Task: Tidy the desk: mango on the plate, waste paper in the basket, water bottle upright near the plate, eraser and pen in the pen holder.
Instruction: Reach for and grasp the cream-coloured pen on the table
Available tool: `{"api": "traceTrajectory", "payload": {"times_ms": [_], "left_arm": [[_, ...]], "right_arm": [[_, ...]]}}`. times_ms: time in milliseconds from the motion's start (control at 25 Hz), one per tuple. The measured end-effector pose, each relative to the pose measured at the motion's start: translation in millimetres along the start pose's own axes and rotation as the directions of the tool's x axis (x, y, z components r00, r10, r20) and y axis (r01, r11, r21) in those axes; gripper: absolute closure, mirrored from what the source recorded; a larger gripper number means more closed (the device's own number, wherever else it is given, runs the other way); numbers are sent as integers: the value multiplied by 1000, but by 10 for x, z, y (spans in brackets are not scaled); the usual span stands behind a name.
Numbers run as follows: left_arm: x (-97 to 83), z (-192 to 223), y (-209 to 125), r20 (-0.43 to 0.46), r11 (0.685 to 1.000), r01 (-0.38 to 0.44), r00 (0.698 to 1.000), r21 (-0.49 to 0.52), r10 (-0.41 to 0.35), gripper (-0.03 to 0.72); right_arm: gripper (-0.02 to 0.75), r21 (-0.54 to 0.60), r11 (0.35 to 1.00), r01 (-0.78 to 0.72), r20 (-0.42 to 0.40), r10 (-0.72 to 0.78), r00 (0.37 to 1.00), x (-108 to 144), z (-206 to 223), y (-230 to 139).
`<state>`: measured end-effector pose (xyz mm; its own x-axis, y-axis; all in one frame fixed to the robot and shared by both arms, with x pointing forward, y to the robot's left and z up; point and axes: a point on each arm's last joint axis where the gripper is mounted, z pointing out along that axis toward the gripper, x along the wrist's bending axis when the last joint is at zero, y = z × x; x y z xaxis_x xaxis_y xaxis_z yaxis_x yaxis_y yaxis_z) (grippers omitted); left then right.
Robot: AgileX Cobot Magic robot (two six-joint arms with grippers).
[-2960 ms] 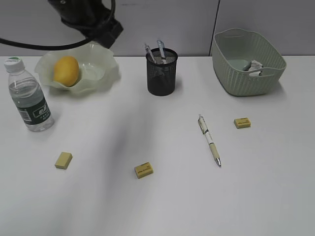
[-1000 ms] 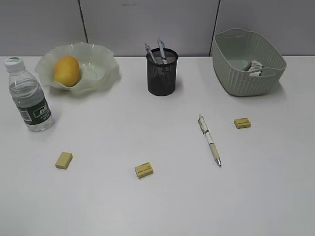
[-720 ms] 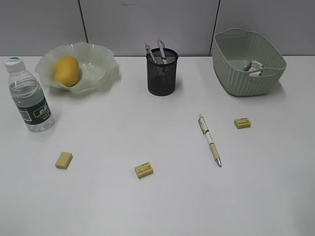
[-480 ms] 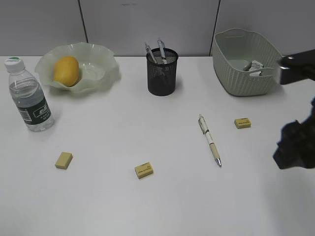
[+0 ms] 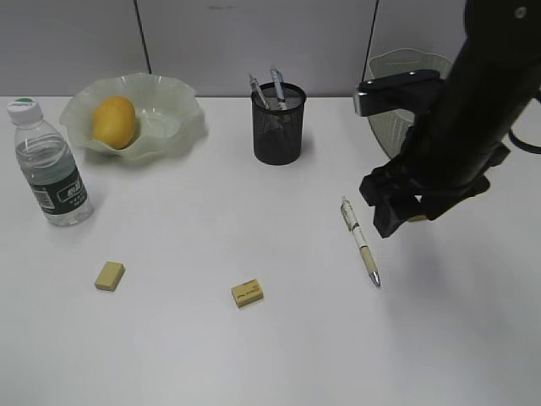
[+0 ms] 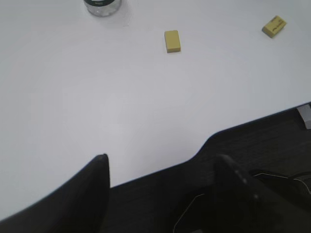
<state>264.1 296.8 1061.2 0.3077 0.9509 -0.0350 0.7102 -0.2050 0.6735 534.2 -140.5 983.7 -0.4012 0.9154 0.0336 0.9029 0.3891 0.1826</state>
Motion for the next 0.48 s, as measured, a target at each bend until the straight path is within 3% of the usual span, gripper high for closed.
{"api": "traceTrajectory", "payload": {"times_ms": [160,480], "left_arm": [[-11,0,-3,12,1000,5,1000,3,-5,195],[-15,0,-3,17,1000,6,1000,4,-6,198]], "right_arm": [[216,49,997,-65,-46,67,997,-115,282,197],[258,59,995,-84,-32,86,996,-225,633,455]]}}
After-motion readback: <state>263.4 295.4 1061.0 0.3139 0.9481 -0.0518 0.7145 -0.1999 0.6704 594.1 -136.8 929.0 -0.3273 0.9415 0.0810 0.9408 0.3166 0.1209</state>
